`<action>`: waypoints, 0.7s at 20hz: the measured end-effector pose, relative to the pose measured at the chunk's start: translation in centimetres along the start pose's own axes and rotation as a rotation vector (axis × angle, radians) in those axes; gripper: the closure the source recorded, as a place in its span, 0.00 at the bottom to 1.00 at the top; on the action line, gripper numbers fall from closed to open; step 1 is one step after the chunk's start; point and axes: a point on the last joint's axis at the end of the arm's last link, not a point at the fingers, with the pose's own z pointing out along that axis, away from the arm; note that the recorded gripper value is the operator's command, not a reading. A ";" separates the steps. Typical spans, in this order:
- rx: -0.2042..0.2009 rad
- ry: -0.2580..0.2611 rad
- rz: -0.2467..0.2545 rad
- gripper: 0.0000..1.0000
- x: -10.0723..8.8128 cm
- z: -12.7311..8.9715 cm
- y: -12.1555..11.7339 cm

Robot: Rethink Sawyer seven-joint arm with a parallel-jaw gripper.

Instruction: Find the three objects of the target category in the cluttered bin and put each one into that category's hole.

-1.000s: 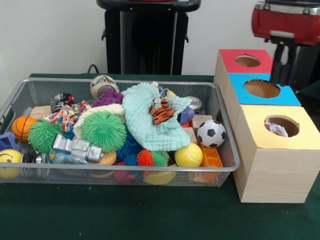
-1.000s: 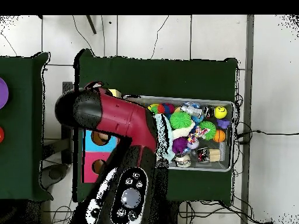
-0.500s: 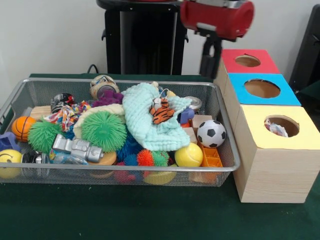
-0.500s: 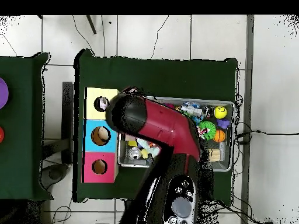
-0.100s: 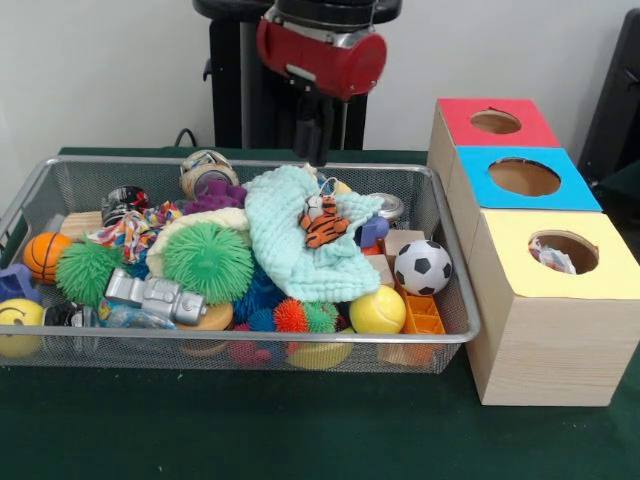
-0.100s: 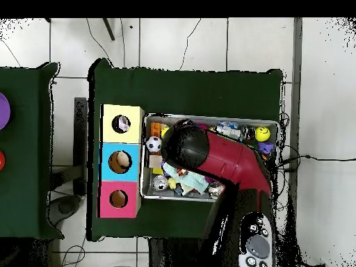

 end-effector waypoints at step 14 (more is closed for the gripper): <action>0.027 0.017 -0.081 0.00 -1.8 3.0 -4.4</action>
